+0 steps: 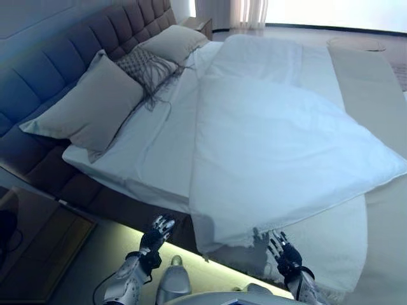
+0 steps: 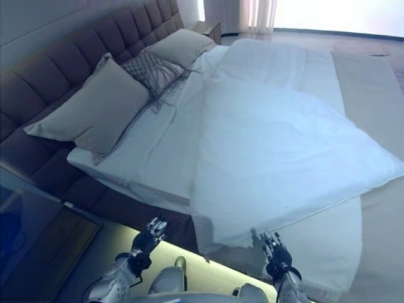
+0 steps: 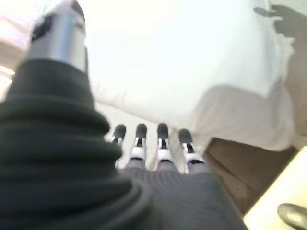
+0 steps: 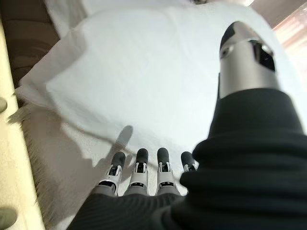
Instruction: Make the bed neatly
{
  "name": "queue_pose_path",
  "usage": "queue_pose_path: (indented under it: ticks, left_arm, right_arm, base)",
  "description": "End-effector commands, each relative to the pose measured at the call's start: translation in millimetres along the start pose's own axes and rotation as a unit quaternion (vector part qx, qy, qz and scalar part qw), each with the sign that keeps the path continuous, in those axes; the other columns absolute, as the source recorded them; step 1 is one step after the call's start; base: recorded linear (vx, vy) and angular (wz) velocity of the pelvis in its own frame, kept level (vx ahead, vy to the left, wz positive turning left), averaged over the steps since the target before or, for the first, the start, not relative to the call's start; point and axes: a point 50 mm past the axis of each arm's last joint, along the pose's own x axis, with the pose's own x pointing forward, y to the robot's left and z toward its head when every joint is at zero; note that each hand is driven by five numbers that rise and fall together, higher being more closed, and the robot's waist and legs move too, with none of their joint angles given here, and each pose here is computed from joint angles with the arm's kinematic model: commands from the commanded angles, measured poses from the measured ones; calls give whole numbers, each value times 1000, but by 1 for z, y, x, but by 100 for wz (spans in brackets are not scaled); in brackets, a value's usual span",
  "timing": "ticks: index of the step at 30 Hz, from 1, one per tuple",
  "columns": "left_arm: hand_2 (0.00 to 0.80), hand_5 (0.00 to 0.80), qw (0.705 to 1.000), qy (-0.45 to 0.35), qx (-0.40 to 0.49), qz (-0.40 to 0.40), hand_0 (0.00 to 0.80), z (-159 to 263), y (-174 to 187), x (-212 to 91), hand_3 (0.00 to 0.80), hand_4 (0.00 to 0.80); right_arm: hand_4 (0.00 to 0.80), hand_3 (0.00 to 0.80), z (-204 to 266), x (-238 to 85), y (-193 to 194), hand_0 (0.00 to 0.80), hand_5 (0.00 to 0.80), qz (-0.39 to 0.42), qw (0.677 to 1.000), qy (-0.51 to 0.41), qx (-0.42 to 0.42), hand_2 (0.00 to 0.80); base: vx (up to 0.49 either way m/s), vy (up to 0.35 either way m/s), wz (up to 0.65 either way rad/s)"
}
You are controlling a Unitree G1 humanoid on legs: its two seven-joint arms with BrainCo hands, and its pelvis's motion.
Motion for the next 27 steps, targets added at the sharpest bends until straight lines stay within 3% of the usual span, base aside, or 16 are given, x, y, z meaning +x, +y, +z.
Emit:
queue_pose_path:
  ticks: [1, 15, 27]
  left_arm:
    - [0, 0, 998, -54, 11, -13, 0, 22, 3, -6, 0, 0]
    - [0, 0, 993, -103, 50, 2, 0, 54, 12, -7, 0, 0]
    - [0, 0, 993, -111, 14, 48, 0, 57, 22, -3, 0, 0]
  right_arm:
    - [0, 0, 7, -1, 13, 0, 0, 24, 999, -27, 14, 0]
    - [0, 0, -11, -2, 37, 0, 0, 56, 998, -31, 18, 0]
    - [0, 0, -3, 12, 46, 0, 0, 86, 996, -9, 2, 0]
  base:
    - [365, 236, -9]
    - [206, 164, 1]
    - [-84, -132, -3]
